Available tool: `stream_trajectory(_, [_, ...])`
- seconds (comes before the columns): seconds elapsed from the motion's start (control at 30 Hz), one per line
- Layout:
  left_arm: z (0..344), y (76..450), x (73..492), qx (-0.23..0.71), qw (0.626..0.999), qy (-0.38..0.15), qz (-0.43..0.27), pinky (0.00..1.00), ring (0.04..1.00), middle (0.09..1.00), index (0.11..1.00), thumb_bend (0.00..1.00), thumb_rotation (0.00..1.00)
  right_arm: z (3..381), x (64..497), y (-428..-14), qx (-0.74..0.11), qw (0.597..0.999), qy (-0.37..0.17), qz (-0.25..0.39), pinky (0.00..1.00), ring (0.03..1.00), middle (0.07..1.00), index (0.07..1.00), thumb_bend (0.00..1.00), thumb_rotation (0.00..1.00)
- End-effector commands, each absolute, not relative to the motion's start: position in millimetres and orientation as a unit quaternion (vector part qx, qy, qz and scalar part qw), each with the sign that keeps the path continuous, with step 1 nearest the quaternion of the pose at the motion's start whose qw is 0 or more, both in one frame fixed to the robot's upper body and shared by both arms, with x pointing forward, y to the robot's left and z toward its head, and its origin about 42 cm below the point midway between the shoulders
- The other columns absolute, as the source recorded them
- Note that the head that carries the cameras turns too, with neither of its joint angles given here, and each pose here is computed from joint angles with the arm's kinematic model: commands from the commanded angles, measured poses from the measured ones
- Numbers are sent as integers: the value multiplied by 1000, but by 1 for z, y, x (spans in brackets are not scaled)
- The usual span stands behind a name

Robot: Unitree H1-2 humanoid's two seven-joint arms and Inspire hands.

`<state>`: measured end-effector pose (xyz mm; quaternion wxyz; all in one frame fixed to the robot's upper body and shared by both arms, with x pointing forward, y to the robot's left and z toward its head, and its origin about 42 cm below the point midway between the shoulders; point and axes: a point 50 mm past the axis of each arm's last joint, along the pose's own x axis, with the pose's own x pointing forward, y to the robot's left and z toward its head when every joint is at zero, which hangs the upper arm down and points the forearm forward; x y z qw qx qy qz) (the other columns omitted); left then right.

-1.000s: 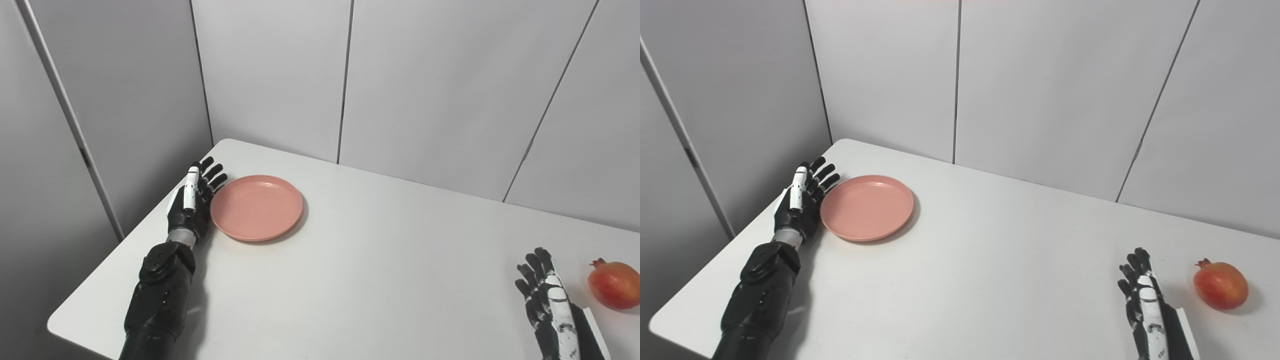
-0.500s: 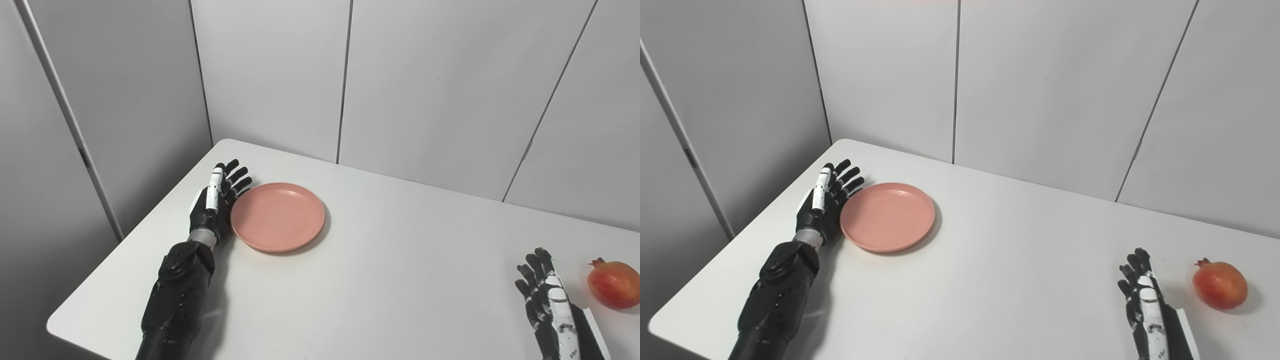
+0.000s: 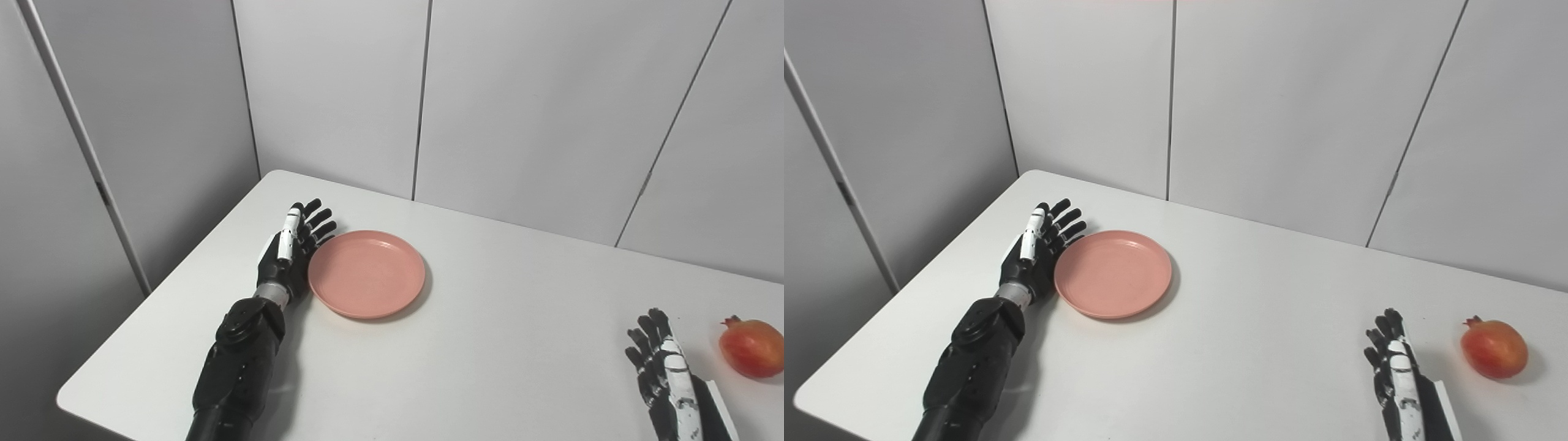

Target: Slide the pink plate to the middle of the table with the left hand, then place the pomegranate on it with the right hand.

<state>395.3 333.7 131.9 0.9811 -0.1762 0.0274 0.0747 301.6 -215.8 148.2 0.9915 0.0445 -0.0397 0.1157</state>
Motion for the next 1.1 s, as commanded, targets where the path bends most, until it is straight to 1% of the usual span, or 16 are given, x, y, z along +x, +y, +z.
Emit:
stream_trajectory(0.0, [144, 319, 406, -174, 983, 21, 58, 865, 873, 880, 869, 370, 1000, 166, 309, -213, 43, 989, -82, 119, 1000, 1000, 1000, 1000, 127, 1000])
stream_trajectory(0.3, [142, 287, 410, -163, 986, 30, 23, 862, 872, 879, 866, 351, 1000, 165, 308, -212, 32, 989, -83, 118, 1000, 1000, 1000, 1000, 150, 1000])
stream_trajectory(0.47, [144, 269, 410, -158, 987, 39, -4, 860, 867, 874, 862, 358, 1000, 165, 308, -211, 25, 989, -84, 116, 1000, 1000, 1000, 1000, 177, 1000])
stream_trajectory(0.67, [146, 246, 409, -153, 987, 42, -33, 850, 862, 869, 855, 360, 1000, 167, 307, -209, 19, 990, -88, 112, 1000, 1000, 1000, 1000, 182, 1000])
stream_trajectory(0.97, [139, 207, 403, -161, 982, 62, -80, 855, 864, 873, 854, 375, 1000, 168, 308, -207, 17, 989, -89, 116, 1000, 999, 1000, 1000, 193, 1000])
stream_trajectory(1.07, [138, 195, 402, -162, 981, 65, -89, 856, 867, 874, 855, 369, 1000, 168, 307, -206, 16, 989, -89, 116, 1000, 998, 1000, 1000, 216, 1000])
